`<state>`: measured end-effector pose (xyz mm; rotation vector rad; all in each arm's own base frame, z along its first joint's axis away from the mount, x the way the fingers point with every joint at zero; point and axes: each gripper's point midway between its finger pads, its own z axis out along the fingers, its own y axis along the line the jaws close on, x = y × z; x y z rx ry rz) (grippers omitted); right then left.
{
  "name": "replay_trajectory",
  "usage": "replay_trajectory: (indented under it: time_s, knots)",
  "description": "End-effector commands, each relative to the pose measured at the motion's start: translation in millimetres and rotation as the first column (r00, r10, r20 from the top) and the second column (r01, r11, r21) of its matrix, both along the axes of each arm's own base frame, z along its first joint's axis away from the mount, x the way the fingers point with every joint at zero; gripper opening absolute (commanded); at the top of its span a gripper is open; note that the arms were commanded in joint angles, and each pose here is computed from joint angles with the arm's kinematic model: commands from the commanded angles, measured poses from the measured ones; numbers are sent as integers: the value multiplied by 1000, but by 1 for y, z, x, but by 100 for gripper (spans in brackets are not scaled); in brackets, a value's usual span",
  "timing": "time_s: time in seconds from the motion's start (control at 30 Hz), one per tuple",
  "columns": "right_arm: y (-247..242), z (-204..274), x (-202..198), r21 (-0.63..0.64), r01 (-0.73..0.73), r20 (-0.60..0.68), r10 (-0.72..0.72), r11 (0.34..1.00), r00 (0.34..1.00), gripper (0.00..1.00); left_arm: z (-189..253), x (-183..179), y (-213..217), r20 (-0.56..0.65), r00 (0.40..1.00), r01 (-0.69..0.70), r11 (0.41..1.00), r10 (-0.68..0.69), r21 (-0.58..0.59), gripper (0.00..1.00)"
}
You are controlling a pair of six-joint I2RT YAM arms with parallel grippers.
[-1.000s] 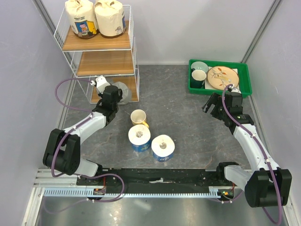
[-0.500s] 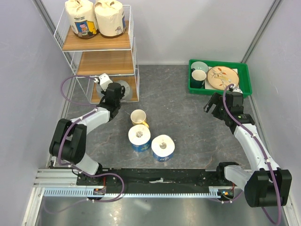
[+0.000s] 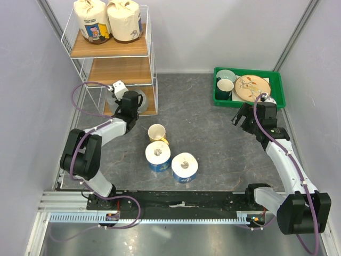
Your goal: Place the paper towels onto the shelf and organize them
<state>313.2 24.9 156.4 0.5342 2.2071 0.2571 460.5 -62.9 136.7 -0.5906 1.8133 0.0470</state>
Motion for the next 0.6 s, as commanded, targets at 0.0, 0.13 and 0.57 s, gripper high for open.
replay_trajectory:
  time_s: [0.0, 0.13, 0.57]
  knots:
    - [-5, 16, 8, -18, 11, 34, -10, 1000, 999, 98, 36, 19, 6, 118, 992, -46, 999, 47, -5, 28]
    - [-5, 15, 7, -19, 12, 31, -12, 1000, 999, 98, 35, 21, 3, 114, 993, -33, 999, 34, -4, 38]
    - [-6, 17, 5, -23, 15, 34, -14, 1000, 999, 98, 45, 19, -2, 130, 991, 0, 1000, 3, -27, 63]
